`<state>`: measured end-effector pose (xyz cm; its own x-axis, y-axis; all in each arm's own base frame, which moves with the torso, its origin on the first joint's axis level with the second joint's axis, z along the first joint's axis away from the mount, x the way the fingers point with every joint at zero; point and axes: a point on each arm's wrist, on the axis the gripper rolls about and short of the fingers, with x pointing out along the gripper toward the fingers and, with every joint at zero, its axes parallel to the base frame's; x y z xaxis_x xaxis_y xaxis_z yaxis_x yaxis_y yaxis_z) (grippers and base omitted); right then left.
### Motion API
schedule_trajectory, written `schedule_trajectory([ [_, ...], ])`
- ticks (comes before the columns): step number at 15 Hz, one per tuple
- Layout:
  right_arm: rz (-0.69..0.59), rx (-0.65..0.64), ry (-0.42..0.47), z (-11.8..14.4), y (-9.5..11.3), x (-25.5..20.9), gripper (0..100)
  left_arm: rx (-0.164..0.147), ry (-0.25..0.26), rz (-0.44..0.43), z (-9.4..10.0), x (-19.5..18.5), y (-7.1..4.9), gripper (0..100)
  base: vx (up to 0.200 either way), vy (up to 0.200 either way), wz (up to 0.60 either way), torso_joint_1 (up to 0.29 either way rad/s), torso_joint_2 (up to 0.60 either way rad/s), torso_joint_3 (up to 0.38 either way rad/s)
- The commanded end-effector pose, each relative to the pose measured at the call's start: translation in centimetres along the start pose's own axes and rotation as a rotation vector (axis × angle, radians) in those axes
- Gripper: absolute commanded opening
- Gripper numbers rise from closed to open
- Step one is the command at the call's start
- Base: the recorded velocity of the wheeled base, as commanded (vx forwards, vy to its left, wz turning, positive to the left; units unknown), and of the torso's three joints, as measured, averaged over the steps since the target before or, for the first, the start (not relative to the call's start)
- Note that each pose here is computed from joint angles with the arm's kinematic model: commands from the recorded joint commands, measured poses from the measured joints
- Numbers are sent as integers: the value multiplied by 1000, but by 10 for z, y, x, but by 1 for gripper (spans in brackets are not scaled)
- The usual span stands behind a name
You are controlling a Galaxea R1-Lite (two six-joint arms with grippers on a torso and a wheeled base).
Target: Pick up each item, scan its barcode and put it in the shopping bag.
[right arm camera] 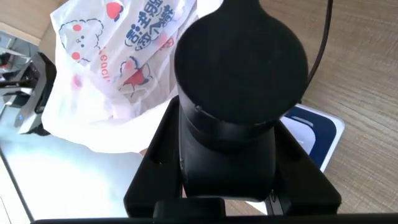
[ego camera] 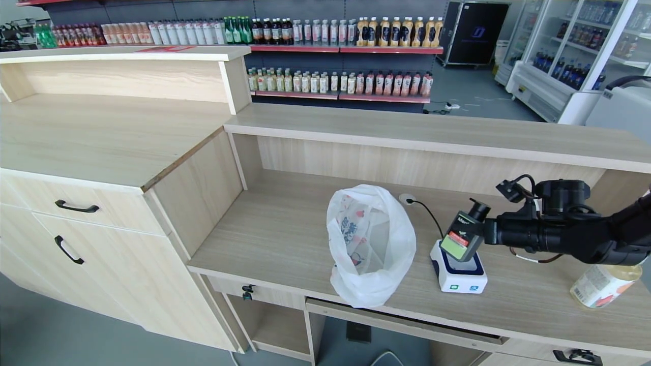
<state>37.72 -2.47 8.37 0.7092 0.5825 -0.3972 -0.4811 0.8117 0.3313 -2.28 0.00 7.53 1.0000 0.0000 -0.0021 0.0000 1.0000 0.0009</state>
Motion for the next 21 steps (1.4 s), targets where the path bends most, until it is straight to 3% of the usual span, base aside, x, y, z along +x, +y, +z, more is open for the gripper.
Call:
schedule_trajectory([
  [1, 8, -6, 1, 1, 0, 5, 0, 1, 1, 0, 0, 0, 0, 100, 0, 0, 0, 0, 0, 0],
  [11, 14, -11, 2, 2, 3, 8, 0, 1, -1, 0, 0, 0, 0, 100, 0, 0, 0, 0, 0, 0],
  [14, 8, -21, -44, 18, 11, -3, 0, 1, 1, 0, 0, 0, 0, 100, 0, 0, 0, 0, 0, 0],
  [15, -17, -72, -75, 28, 19, -14, 0, -1, -1, 0, 0, 0, 0, 100, 0, 0, 0, 0, 0, 0],
  [17, -149, -298, -141, 35, 35, -65, 0, -1, -1, 0, 0, 0, 0, 100, 0, 0, 0, 0, 0, 0],
  [19, -344, -512, -121, 9, 41, -129, 0, -1, -1, 0, 0, 0, 0, 100, 0, 0, 0, 0, 0, 0],
  [21, -421, -575, -104, -2, 45, -156, 0, -1, -1, 0, 0, 0, 0, 100, 0, 0, 0, 0, 0, 0],
])
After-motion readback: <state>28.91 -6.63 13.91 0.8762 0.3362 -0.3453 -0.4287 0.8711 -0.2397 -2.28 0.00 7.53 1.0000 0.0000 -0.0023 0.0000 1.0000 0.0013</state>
